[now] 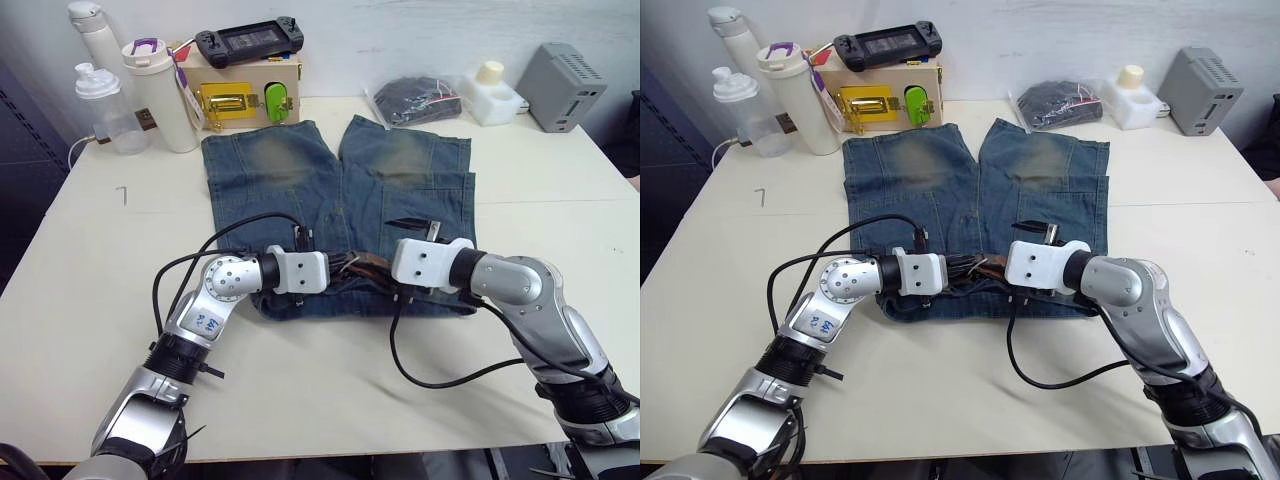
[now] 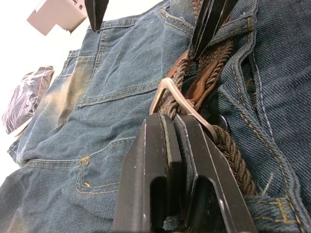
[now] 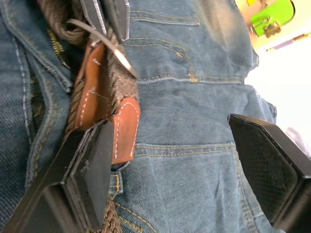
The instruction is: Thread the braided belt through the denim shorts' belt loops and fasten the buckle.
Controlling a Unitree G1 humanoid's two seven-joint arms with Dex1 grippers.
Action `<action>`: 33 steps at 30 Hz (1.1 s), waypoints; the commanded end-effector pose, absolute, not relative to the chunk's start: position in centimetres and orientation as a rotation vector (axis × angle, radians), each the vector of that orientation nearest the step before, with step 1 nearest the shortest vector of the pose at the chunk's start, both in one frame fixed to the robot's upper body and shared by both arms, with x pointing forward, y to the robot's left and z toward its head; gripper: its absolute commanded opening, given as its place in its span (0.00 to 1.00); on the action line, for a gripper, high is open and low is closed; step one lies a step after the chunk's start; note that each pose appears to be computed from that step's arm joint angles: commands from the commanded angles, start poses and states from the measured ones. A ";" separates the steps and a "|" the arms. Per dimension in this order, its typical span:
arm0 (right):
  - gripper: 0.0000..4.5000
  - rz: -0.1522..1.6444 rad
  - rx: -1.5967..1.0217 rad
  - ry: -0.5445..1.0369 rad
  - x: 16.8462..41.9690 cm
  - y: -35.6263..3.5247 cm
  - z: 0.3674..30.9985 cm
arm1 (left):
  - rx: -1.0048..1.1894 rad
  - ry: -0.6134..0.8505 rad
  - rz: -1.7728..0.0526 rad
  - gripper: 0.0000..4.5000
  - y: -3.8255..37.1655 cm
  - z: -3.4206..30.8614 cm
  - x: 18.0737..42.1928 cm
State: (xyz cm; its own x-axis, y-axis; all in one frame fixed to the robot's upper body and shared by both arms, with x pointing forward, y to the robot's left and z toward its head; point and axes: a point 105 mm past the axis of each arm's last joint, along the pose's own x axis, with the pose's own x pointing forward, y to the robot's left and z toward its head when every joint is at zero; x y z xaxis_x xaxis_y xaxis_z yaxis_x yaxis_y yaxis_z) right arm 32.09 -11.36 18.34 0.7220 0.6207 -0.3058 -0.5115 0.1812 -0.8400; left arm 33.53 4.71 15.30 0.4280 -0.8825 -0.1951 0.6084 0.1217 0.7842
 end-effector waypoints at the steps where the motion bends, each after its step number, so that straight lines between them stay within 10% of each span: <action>1: 0.90 0.771 -1.172 -0.138 32.4 -11.3 18.6 | 0.954 -0.373 -1.164 0.00 4.0 15.2 32.6; 7: 0.52 0.799 -1.156 -0.133 31.8 -10.8 18.1 | 0.959 -0.363 -1.164 0.00 4.2 15.1 32.7; 33: 0.52 0.829 -1.122 -0.133 29.9 -10.8 18.5 | 0.906 -0.349 -1.159 0.00 4.4 15.5 33.1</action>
State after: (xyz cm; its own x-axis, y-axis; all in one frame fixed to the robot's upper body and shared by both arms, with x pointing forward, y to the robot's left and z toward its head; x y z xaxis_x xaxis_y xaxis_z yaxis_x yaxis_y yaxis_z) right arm 30.41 -11.07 17.24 0.6935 0.6339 -0.3423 -0.5579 0.1720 -0.8119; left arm 33.27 4.74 15.35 0.4108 -0.8872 -0.2100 0.6169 0.1009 0.7806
